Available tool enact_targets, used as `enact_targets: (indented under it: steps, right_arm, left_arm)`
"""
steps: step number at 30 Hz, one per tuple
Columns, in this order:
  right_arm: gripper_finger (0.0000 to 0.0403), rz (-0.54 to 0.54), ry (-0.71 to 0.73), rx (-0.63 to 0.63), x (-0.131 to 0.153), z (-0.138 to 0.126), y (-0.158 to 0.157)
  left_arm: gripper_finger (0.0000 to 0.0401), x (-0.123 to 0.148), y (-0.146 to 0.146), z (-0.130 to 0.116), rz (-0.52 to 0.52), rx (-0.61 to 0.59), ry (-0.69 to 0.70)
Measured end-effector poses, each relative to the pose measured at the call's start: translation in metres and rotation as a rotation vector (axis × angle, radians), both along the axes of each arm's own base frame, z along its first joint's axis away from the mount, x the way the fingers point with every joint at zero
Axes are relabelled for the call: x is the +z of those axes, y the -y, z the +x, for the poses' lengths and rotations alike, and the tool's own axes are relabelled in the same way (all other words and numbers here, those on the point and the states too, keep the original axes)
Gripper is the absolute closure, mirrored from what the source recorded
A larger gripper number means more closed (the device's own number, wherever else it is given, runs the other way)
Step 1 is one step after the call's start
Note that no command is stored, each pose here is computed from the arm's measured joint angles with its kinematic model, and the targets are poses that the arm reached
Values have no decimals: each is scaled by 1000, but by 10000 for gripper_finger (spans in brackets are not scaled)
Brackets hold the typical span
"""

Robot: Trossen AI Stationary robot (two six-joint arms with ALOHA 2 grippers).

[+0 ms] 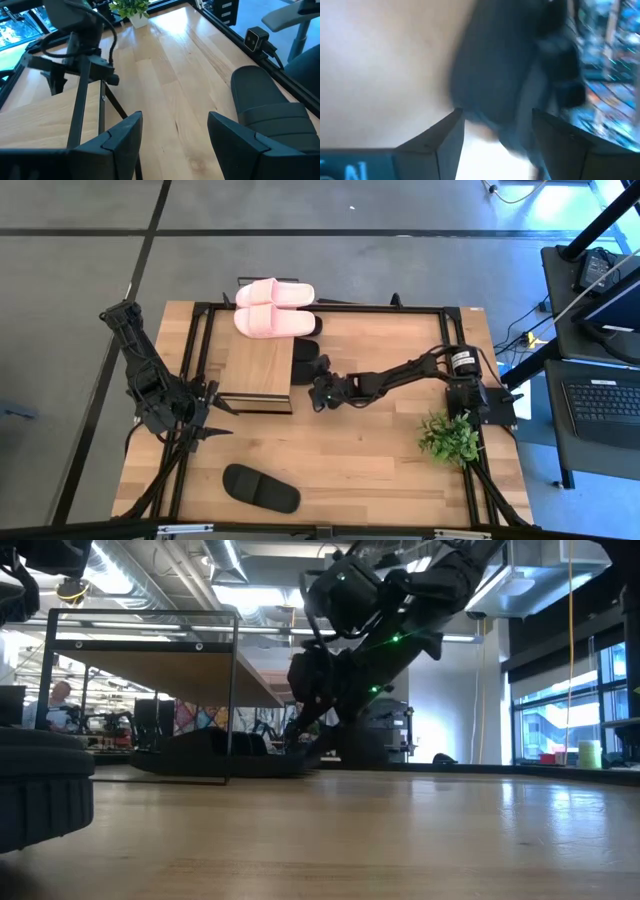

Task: Pick and place slides into the shelf
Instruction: Put the black slide under the shelf

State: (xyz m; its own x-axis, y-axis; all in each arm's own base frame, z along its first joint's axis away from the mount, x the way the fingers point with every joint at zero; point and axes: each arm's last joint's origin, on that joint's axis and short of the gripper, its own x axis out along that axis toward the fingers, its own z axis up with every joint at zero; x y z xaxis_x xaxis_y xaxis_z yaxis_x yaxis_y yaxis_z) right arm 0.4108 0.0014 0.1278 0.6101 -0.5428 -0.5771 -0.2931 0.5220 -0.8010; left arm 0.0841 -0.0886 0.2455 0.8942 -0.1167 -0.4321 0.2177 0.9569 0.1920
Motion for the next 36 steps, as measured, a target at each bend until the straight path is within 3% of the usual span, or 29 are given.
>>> enact_targets:
  steps: [3, 15, 27, 32, 36]
  right_arm:
    - [177, -34, 9, -26, 0, -1, -11]
    - [177, 71, 117, 49, 3, -9, -88]
    - [177, 234, 378, 124, 53, 6, -152]
    - [177, 469, 509, 85, 71, 11, -168]
    - [177, 688, 464, 267, 83, 16, -180]
  left_arm:
    - [184, 0, 0, 0, 1, 0, 0]
    - [184, 0, 0, 0, 2, -1, 1]
    - [184, 0, 0, 0, 2, -1, 1]
    - [184, 0, 0, 0, 2, -1, 1]
    - [184, 0, 0, 0, 2, -1, 1]
